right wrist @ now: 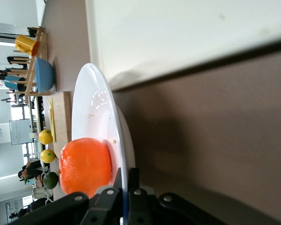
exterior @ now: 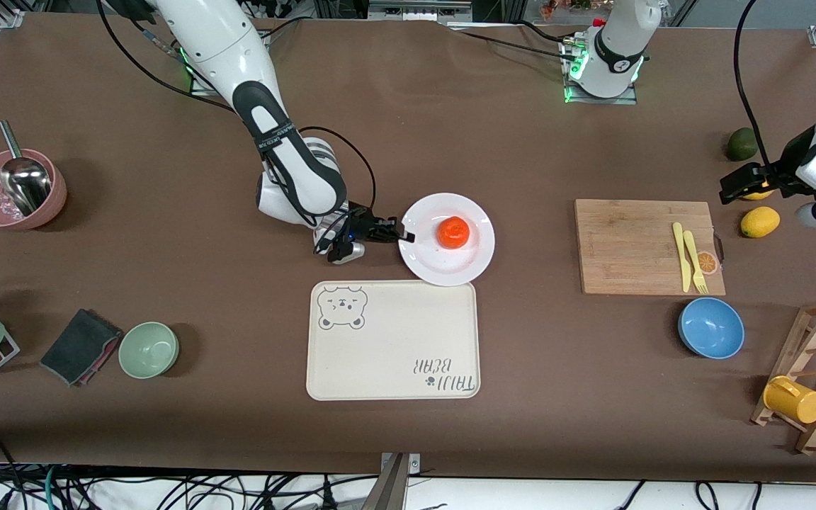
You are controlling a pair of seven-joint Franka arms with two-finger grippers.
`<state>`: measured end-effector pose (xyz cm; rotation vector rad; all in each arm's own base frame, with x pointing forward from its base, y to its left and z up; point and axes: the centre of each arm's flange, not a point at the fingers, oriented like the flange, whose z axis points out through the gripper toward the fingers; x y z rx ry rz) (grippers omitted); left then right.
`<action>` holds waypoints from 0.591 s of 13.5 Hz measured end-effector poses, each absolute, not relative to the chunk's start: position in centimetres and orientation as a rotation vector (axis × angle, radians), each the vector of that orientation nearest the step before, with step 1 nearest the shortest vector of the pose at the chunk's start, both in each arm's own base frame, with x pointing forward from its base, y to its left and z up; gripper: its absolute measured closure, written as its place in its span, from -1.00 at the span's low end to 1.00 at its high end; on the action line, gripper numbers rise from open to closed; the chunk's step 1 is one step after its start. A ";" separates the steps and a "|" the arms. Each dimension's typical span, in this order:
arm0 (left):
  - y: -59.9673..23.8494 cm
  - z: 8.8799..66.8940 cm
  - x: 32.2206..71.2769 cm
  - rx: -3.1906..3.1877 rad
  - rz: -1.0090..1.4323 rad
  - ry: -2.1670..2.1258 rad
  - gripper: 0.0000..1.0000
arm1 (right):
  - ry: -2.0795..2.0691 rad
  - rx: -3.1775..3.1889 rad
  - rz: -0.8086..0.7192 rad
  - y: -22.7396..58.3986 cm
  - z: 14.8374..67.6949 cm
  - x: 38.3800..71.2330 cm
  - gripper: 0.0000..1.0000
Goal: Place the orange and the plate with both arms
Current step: 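Grip the plate rim with the right gripper and slide it onto the tray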
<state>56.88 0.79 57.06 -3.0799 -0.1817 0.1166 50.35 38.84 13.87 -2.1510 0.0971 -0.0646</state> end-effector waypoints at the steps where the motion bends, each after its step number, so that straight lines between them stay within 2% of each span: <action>1: 0.8 57.3 56.9 -3.080 0.109 -0.182 -1.00 | 0.091 -2.138 -0.097 38.9 15.0 51.6 0.91; 5: 0.8 57.8 57.0 -3.082 0.092 -0.184 -1.00 | 0.086 -2.097 -0.244 36.2 19.4 58.3 0.91; 8: 0.9 58.3 57.0 -3.082 0.075 -0.187 -1.00 | 0.167 -2.106 -0.280 31.9 19.3 63.1 0.91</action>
